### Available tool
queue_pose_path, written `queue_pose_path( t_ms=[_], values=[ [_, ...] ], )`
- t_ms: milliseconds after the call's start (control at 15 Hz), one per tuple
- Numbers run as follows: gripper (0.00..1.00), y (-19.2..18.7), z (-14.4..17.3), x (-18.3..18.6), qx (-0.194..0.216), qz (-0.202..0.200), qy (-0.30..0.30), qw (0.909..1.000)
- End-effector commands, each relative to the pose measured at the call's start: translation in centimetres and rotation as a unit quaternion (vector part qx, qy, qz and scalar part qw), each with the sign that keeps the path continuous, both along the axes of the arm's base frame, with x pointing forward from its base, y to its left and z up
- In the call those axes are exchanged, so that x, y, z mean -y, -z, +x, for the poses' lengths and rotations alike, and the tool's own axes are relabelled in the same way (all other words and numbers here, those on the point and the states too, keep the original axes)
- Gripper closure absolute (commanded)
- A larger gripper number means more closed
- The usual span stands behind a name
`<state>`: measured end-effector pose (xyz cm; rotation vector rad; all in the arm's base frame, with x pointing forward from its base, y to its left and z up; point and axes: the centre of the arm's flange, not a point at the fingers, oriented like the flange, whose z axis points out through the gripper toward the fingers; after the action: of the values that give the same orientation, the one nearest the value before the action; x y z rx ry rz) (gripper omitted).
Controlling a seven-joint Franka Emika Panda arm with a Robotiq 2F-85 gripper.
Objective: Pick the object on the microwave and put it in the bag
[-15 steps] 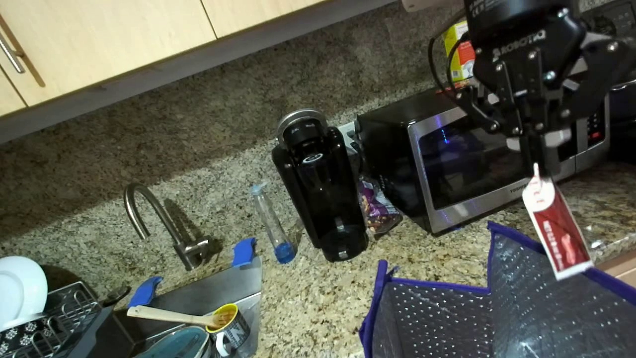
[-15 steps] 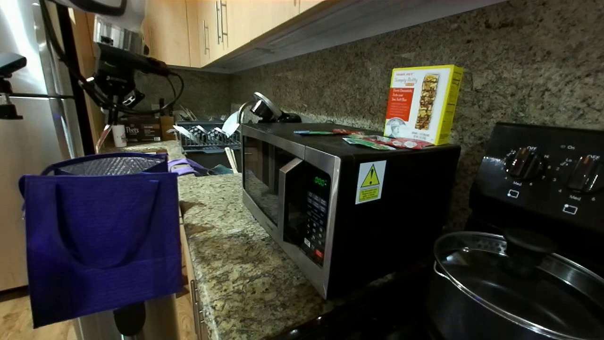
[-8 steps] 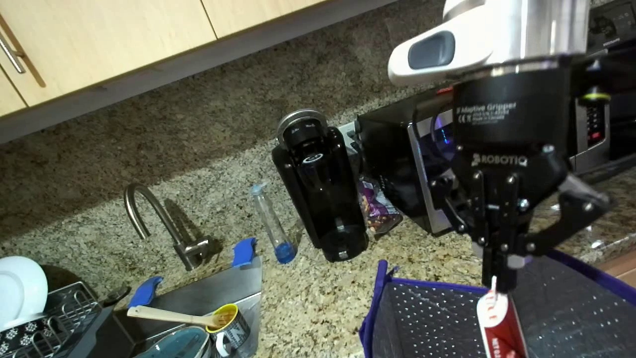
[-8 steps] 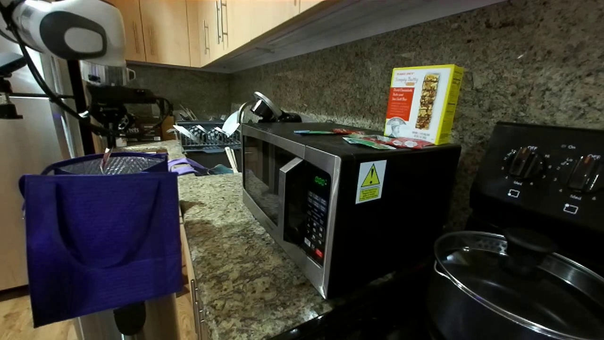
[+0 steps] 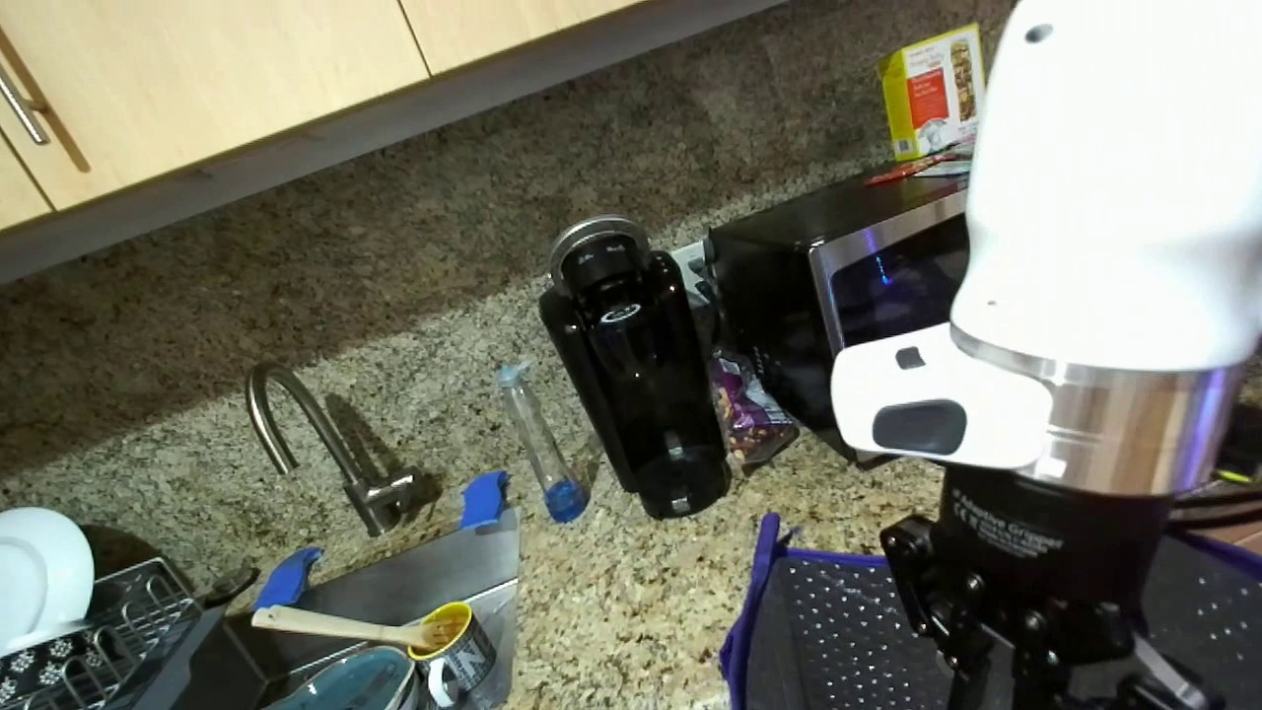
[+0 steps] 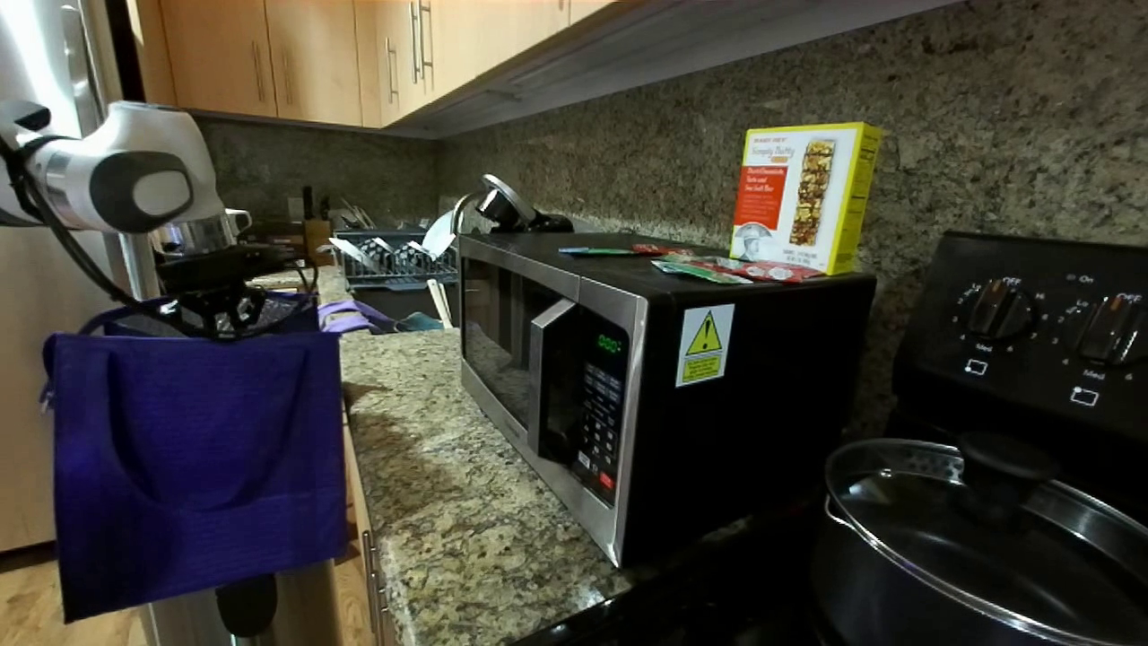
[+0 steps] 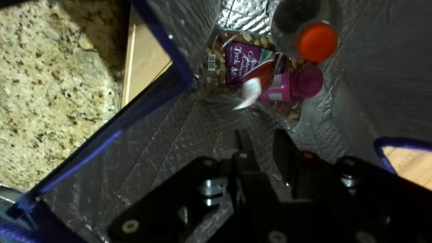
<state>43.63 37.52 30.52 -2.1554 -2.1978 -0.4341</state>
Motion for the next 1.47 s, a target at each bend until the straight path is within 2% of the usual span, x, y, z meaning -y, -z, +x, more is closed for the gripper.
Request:
queue_pose_path(
  t_ms=[0,400,600,800,1067,1200,1400],
  values=[
    [0.44,0.5,-0.4,-0.5,0.008,-0.017,0.046,0.9988],
    [0.05,-5.1,-0.8,0.6,0.013,-0.019,0.113,0.9933],
    [0.0,-10.0,-0.1,2.7,-0.011,-0.039,0.155,0.987],
    [0.0,-16.3,2.4,6.7,-0.025,-0.062,0.222,0.9727],
    [0.0,-24.8,6.3,14.7,-0.021,-0.064,0.33,0.9418],
    [0.0,-28.6,8.3,19.8,-0.029,-0.067,0.382,0.9213],
    [0.0,-32.4,10.8,28.6,-0.032,-0.076,0.459,0.8845]
  ],
)
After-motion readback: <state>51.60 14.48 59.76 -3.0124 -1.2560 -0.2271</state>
